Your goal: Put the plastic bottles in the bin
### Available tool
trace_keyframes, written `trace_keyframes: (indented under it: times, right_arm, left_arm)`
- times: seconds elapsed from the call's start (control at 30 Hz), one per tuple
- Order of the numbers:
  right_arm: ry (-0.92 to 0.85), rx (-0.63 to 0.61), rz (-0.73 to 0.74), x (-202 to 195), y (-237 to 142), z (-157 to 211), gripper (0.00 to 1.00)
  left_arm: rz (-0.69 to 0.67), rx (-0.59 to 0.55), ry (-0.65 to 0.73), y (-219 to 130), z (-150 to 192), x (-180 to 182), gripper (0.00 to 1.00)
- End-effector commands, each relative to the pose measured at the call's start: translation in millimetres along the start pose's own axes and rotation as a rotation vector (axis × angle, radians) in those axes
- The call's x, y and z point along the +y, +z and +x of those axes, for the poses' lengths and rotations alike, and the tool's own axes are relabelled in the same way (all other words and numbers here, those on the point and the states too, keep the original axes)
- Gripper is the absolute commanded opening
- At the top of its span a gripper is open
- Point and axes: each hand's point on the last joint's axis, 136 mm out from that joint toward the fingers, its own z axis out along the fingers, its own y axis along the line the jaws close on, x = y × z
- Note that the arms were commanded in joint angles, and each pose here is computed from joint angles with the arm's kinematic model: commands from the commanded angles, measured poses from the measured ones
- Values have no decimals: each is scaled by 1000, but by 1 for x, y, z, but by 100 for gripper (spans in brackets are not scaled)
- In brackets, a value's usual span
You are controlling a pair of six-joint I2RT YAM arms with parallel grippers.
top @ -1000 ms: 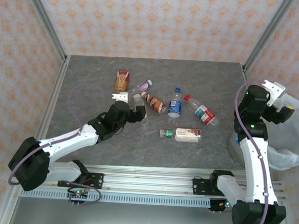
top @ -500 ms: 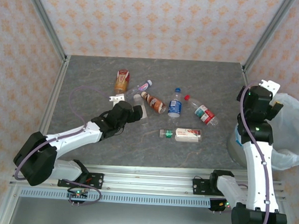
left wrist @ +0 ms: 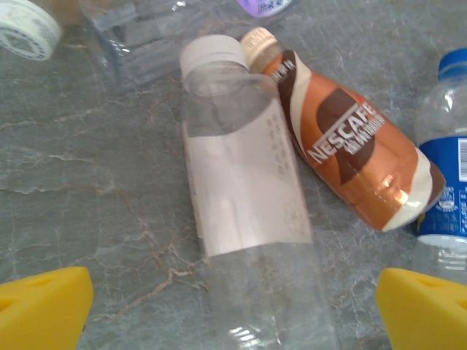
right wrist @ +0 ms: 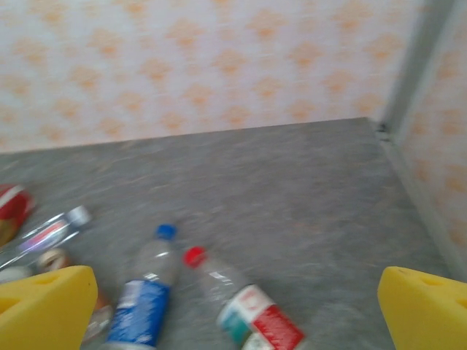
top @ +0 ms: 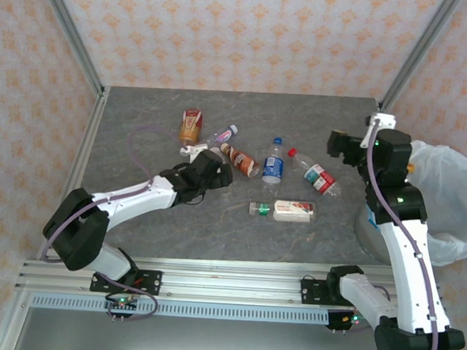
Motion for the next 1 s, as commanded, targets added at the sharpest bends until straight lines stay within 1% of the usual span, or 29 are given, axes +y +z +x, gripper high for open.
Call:
trace_keyframes:
  times: [0.0,0.1,0.2,0.3,0.37,0.43,0.57,0.63,0.73,0.87,0.97]
  right_arm:
    - [-43,2,-148,41,10,9,99]
    - [-79,31,-163,58,23,17,99]
    - [-81,60,-161,70,37,27,99]
    - [103,30,-193,81,48,18,99]
    - [188,5,-261,94,50,12,99]
    - [226,-14,-307,102,51,8,99]
    - [245,-2,-295,101,57,12,99]
    - [242,14,-343,109,56,13,99]
    - [243,9,-368,114,54,8,99]
    - [251,6,-328,109,59,8,99]
    - [266,6,-315,107,65,10,99]
  left_arm:
    - [-127,-2,65,-8,7,6,100]
    - [-159,3,81,-6,13,4,100]
    - [-145,30,73,0,20,-2,100]
    - [-98,78,94,9,29,-17,100]
    - [-132,84,93,12,31,-14,100]
    - [-159,87,84,15,33,-11,100]
    - [-136,102,89,23,39,-16,100]
    - [-152,107,99,26,39,-16,100]
    - [-162,110,99,32,43,-16,98]
    - [-145,125,98,40,52,-20,94]
    - [-150,135,104,46,58,-18,89]
